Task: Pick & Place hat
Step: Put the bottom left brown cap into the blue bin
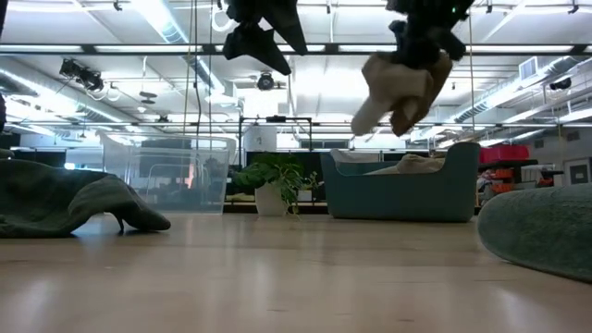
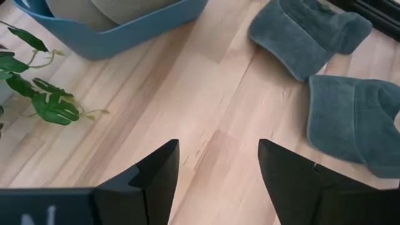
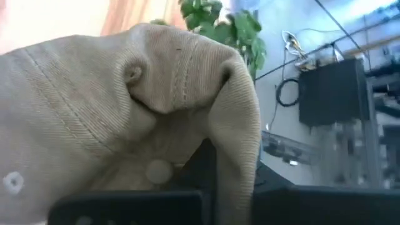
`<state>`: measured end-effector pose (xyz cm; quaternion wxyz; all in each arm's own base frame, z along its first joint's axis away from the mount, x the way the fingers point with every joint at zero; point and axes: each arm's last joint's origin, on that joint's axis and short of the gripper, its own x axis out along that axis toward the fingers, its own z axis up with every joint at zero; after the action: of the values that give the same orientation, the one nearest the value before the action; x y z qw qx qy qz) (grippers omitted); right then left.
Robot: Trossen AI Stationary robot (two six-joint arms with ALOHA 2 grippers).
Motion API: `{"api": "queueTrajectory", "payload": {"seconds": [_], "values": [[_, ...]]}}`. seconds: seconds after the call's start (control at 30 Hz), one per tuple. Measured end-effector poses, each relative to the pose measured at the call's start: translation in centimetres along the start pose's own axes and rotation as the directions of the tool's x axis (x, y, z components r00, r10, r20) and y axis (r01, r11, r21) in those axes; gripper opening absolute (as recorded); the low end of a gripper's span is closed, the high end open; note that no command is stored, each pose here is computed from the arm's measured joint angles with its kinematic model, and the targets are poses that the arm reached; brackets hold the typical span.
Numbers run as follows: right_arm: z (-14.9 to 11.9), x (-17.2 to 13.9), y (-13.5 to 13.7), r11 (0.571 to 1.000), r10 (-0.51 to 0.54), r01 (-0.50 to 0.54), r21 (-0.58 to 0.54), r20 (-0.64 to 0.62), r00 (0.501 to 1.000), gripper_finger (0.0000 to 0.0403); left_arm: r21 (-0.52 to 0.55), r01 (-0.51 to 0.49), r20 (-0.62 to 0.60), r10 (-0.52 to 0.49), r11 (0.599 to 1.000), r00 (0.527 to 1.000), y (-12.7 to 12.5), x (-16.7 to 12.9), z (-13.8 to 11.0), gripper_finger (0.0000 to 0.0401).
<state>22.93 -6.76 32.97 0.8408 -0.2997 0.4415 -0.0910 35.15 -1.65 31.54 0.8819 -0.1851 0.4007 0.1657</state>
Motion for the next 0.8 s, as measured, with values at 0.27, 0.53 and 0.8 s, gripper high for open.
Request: {"api": "queueTrajectory", "payload": {"seconds": [0.27,0.53,0.8], "values": [[-3.2,3.6,-3.1,0.958,0.136,-0.134,-0.254,-0.01,0.991,0.0014,-0.019,-0.017,0.006,0.017,1.0,1.0,0.8,0.2,0.5,0.022],[-5.4,8.3,-4.8,0.943,0.249,-0.234,-0.239,0.037,0.968,0.0014,-0.025,-0.025,0.006,0.025,0.999,1.0,1.2,0.3,0.7,0.022],[-6.1,11.3,-4.9,0.913,0.273,-0.258,-0.314,0.003,0.962,0.0014,-0.025,-0.025,0.005,0.025,0.999,1.0,1.2,0.3,0.6,0.022]]}}
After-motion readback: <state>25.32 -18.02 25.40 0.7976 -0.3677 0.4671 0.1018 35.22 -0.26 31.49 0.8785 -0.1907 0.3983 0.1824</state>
